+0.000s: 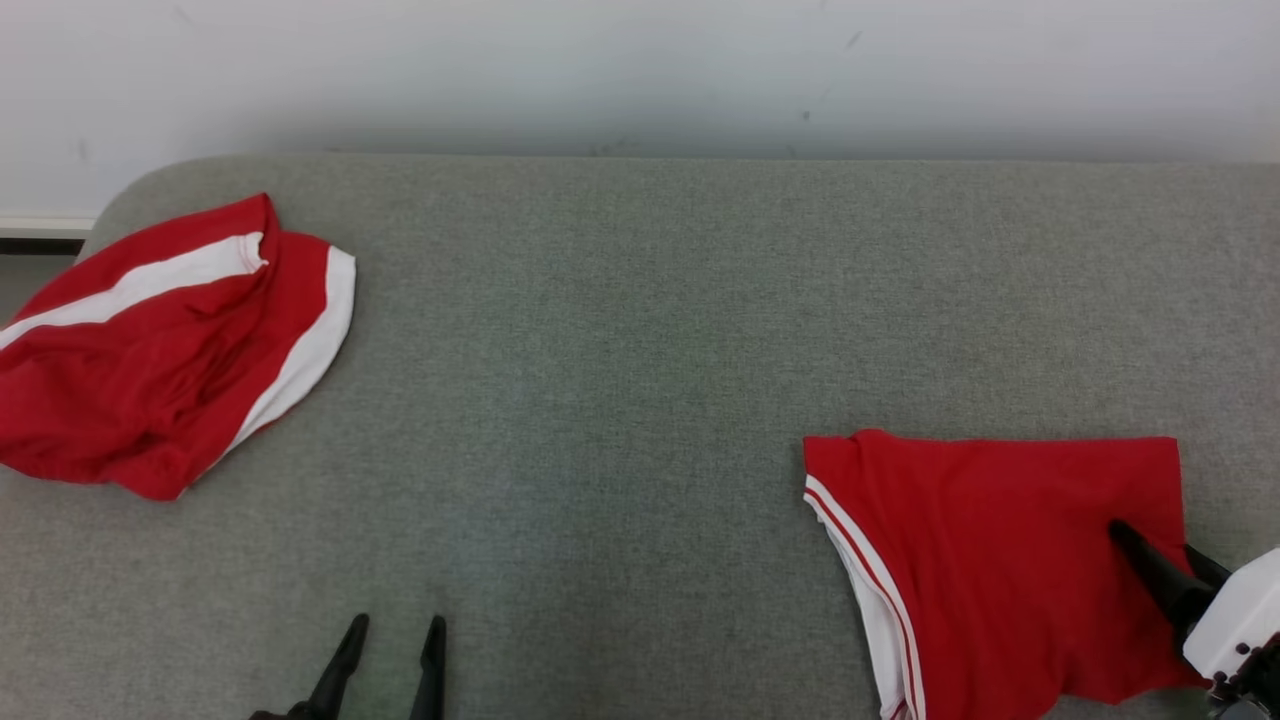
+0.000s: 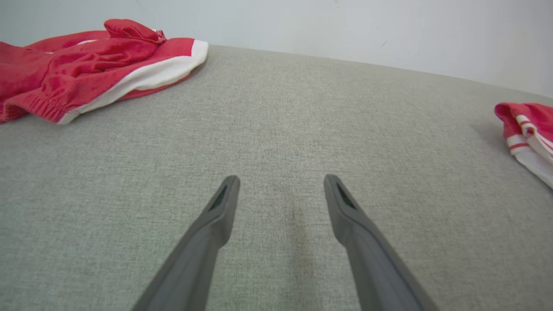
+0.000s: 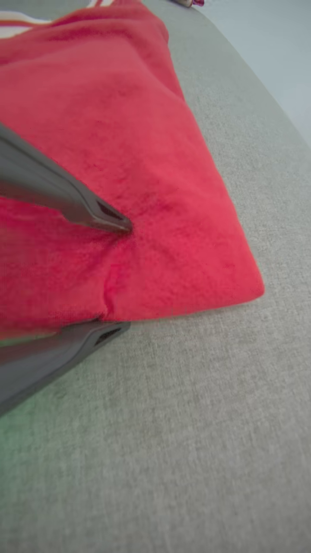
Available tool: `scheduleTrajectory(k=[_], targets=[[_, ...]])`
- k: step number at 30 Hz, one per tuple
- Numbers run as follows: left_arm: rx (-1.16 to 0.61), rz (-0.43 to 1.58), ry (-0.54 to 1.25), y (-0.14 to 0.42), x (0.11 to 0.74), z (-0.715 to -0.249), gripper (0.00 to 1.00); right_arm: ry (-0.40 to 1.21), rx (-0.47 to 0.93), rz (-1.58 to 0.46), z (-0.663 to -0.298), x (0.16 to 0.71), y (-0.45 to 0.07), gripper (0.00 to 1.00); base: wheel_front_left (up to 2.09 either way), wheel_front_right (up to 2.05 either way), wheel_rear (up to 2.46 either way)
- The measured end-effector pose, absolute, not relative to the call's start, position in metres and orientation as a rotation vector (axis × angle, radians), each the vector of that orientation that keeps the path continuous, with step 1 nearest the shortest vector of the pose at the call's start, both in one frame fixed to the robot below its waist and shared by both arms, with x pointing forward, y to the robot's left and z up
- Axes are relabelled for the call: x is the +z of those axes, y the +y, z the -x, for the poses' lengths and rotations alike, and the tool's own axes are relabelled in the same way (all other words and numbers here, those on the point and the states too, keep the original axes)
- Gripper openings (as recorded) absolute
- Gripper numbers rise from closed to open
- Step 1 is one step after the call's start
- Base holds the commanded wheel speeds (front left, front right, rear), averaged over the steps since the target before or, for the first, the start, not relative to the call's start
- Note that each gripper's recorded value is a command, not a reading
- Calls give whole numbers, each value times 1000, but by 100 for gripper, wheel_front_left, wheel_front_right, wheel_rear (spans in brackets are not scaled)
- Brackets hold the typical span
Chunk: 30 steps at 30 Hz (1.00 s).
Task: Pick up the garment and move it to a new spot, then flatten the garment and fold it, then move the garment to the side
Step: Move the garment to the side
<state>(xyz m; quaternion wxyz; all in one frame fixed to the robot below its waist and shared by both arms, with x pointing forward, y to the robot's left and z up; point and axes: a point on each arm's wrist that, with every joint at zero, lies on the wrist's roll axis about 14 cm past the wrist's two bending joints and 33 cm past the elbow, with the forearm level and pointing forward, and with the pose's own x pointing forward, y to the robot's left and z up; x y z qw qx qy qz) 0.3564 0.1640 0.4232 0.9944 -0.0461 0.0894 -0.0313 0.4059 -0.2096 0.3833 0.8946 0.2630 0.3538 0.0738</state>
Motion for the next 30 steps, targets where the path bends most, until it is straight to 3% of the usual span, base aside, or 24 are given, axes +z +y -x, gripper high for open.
scheduleTrajectory(k=[5,6,7,8,12,17,21,30], targets=[[-71,94,180,160,423,-358,100,745,202,-561,-411,383,-190,100,0,0,0],[-74,95,178,159,423,-358,100,746,213,-568,-411,384,-186,43,0,0,0],[-76,95,175,158,424,-359,100,749,226,-570,-411,385,-181,7,0,0,0],[-79,97,171,157,425,-360,100,748,240,-572,-411,386,-177,0,0,0,0],[-85,106,165,154,427,-363,100,736,276,-573,-410,391,-166,0,0,0,0],[-113,118,152,144,430,-371,100,654,254,-480,-421,403,-188,0,0,0,0],[-170,119,136,127,431,-389,100,510,130,-356,-450,426,-246,0,0,0,0],[-309,103,93,91,428,-435,100,391,-164,-137,-487,438,-366,0,0,0,0]])
